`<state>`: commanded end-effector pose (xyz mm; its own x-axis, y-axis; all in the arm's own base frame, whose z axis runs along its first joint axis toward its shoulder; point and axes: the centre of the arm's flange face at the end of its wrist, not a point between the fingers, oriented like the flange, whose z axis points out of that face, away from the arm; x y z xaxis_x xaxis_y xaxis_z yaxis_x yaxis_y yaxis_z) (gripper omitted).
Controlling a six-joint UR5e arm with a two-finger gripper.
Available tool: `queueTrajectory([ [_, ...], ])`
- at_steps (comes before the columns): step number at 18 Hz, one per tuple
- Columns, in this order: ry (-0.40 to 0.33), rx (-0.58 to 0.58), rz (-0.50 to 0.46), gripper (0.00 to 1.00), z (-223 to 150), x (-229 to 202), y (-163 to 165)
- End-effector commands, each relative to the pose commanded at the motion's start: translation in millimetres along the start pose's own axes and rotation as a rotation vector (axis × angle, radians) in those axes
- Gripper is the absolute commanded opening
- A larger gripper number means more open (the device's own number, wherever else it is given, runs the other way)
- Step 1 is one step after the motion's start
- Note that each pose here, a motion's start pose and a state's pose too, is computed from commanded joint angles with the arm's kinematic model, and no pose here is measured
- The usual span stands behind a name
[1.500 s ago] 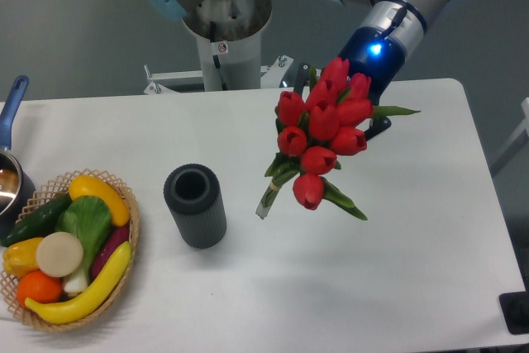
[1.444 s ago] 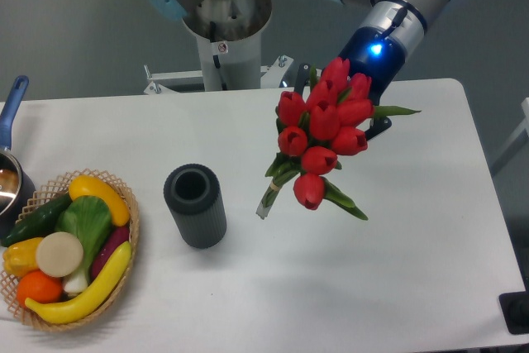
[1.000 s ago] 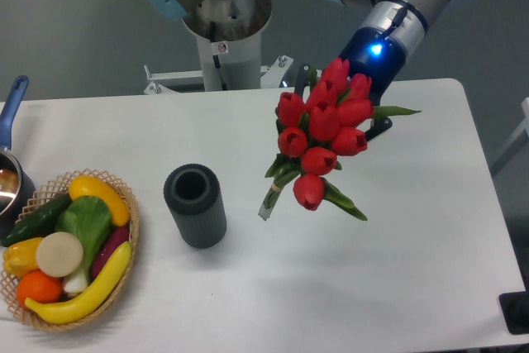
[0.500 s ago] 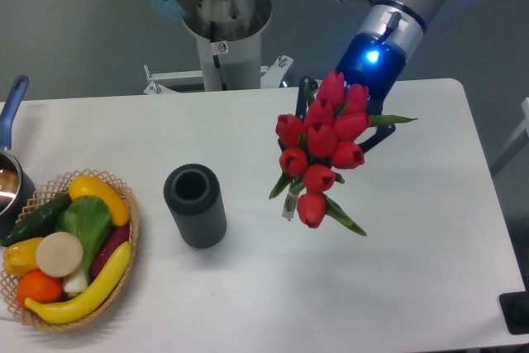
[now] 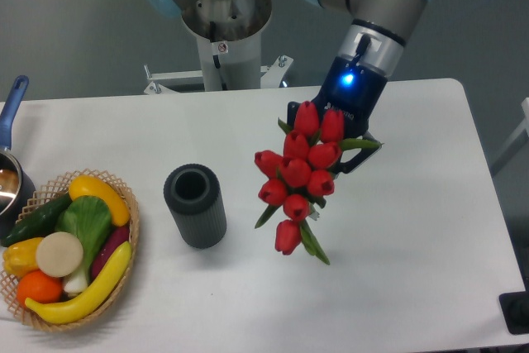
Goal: Place the flowers on the table
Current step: 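Lower the tulip bouquet and lay it flat on the table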
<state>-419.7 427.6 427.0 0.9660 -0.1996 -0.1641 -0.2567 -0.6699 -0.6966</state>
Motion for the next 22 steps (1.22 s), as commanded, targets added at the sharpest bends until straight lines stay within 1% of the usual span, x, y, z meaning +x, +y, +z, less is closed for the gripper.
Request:
queueTrajectory([
  [1,0.007,-0.020,0.009,0.32,6,2,2],
  [2,0.011,-0.038,0.010,0.31,10,4,5],
  [4,0.003,-0.083,0.032,0.31,13,1,11],
  [7,-0.001,-0.212,0.108,0.31,22,-1,29],
  [12,0.057,-0.413,0.188,0.32,61,-4,46],
  [14,0.068,-0.480,0.226,0.32,75,-2,46],
  [16,0.094,-0.552,0.255,0.32,92,-2,59],
  [17,0.115,-0.600,0.288,0.32,104,2,63],
  [19,0.124,-0.699,0.353,0.32,117,5,64],
  [20,0.128,-0.726,0.368,0.32,123,6,63],
  [22,0.151,-0.738,0.368,0.33,137,8,72],
])
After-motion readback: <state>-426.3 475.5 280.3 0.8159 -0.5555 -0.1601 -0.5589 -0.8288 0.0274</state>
